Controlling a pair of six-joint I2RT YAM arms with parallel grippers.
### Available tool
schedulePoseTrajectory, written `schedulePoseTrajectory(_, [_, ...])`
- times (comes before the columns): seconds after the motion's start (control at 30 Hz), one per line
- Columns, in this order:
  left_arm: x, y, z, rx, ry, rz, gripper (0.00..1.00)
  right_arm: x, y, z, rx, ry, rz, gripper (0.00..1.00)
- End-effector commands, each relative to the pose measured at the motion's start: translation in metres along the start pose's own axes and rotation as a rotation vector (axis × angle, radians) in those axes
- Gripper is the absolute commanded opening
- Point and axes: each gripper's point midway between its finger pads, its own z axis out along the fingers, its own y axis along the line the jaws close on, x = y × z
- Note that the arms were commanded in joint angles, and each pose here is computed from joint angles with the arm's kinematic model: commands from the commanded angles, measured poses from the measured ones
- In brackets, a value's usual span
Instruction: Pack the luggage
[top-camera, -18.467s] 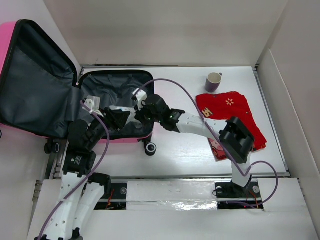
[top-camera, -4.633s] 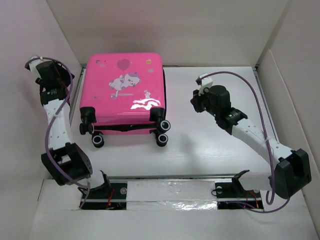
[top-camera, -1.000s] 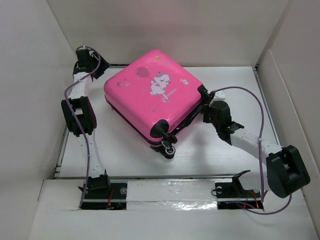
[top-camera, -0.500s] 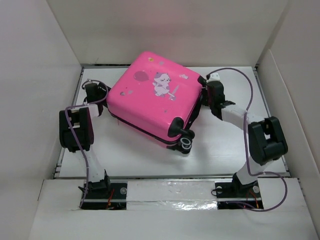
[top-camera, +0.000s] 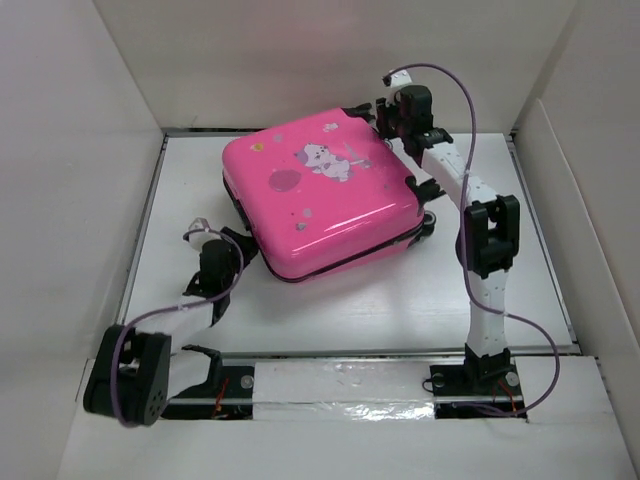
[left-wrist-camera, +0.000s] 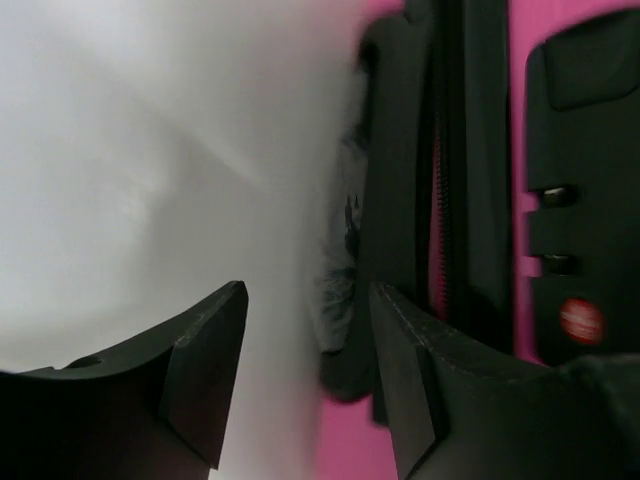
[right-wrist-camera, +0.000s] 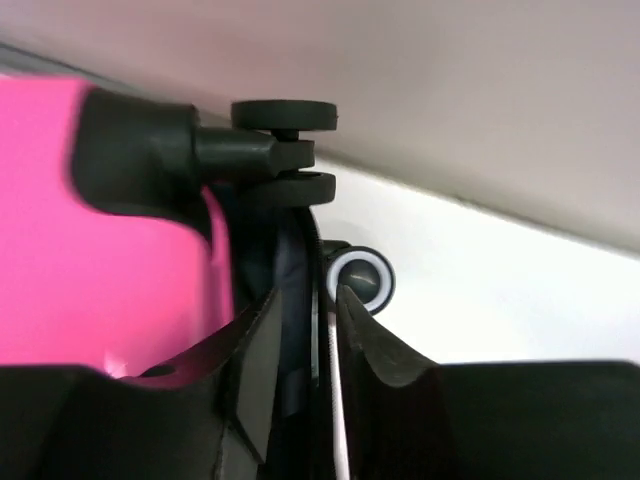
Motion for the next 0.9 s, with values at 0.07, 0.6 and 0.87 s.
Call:
schedulePoseTrajectory(0.07, [0.097, -0.017, -0.077, 0.224, 0.329, 0.118, 0.50, -0.032, 0.139, -0.051, -0.461, -0.023, 0.024, 0.40])
schedulePoseTrajectory(0.6, [0.066, -0.096, -0.101, 0.448, 0.271, 0.150, 0.53, -0.074, 0.099, -0.285, -0.357, -0.489, 0.039, 0.07])
schedulePoseTrajectory(0.87, [0.099, -0.149, -0.106, 0.528, 0.313, 0.238, 0.53, 0.061, 0.155, -0.340, -0.527, -0.376, 0.100, 0.00])
